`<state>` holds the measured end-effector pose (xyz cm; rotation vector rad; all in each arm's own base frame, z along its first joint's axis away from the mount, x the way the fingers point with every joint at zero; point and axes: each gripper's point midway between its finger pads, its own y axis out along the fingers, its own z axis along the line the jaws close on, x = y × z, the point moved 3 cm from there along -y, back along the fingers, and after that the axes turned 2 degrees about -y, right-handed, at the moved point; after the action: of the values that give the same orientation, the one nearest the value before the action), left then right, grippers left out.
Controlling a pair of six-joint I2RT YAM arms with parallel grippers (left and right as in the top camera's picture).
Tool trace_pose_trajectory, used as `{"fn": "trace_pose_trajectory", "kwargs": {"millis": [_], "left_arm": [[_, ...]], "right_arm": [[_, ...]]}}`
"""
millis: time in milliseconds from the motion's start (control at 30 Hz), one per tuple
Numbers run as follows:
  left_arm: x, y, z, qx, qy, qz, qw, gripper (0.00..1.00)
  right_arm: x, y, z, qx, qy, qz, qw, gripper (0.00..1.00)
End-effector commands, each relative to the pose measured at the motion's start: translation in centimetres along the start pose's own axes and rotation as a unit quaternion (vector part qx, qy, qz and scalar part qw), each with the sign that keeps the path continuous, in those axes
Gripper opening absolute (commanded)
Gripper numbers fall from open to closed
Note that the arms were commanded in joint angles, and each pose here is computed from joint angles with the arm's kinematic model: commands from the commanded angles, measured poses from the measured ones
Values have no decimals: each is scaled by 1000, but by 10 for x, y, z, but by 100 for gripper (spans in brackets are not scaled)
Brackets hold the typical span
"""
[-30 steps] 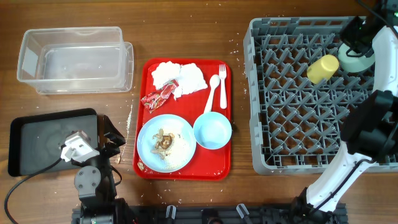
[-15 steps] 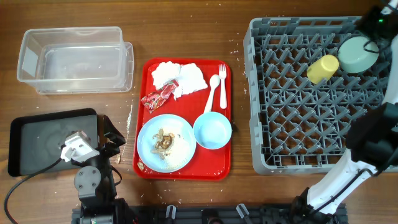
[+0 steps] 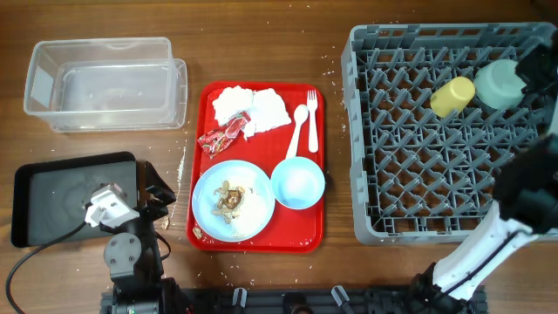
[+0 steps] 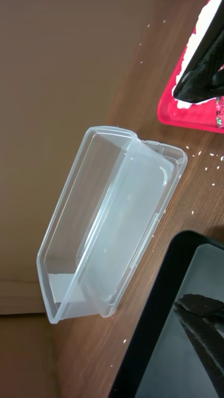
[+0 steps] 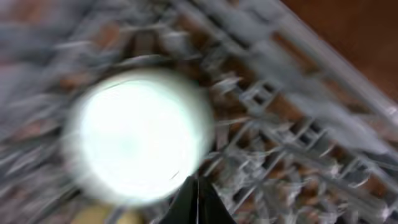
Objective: Sort waste into correct bins and load items into the dishwasher rack
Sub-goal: 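Place the light-blue bowl in the rack's back right corner, then grasp the white fork on the red tray with the right gripper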
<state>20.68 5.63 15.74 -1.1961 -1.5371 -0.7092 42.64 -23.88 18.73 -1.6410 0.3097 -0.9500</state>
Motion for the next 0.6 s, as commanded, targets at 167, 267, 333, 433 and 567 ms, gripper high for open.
{"fn": "trace_pose_trajectory", "kwargs": {"millis": [167,267,333,433,567], "left_arm": [[14,-2,-1,4,-5,-24,1000,100],[13,-3,-20,-62,-5,-15,998,100],[11,-4,-24,-78,-4,-7,997,100],[11,-3,-20,-65,-4,-10,998,100],[7,-3,-17,-55,-2,-2,998,100]], "right_arm": [[-195,-182,220,340,-363,80,864,88],[-261,-139,283,244,-403,67,879,85],[-288,-104,295,166,-396,66,901,78],[-320,-58,298,133,-413,123,893,56],[-342,-27,298,119,-419,169,884,44]]}}
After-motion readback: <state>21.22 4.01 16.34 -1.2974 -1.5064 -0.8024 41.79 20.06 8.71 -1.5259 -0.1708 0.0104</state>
